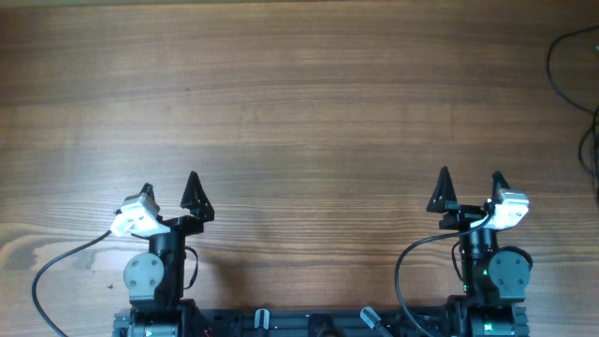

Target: Untangle cables

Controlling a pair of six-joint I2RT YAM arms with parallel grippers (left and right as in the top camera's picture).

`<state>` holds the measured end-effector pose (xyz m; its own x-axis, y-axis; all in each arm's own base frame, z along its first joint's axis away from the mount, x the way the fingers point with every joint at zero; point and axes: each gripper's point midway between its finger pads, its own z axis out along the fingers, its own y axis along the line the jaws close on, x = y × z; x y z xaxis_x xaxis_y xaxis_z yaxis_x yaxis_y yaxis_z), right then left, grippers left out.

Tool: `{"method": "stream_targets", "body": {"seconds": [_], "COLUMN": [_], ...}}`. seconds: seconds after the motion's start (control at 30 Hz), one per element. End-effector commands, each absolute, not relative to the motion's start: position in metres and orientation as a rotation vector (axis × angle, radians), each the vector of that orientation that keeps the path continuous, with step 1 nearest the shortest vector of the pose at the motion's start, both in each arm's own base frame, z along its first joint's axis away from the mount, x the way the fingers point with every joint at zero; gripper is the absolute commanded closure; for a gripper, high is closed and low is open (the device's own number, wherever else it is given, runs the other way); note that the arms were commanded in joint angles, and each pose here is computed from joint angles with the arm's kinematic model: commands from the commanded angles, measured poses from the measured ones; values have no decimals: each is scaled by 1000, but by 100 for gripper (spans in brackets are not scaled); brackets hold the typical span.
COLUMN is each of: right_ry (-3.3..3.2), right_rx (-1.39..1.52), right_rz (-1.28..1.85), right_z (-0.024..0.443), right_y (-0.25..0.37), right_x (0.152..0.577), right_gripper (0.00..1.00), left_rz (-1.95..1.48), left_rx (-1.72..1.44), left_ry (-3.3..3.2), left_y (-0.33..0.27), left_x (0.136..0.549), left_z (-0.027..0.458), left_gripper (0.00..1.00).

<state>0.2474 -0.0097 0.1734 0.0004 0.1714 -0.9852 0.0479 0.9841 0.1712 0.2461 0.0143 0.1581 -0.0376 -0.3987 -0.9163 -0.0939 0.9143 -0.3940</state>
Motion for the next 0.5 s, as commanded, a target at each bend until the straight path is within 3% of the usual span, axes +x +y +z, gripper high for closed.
{"method": "stream_targets", "body": {"seconds": [0.0, 0.47], "right_ry": [1553, 1553], "right_rx": [176, 176], "right_rz": [115, 115], "right_z": [177, 177], "right_y": [-8, -8], "right_x": [247, 247], "right_gripper": [0, 0], "left_rz": [-251, -145], "left_rx": [-363, -240], "left_ry": [1606, 1626], "left_y": [12, 11], "left_x": [246, 246], "left_z": [158, 158], "left_gripper": [0, 0]}}
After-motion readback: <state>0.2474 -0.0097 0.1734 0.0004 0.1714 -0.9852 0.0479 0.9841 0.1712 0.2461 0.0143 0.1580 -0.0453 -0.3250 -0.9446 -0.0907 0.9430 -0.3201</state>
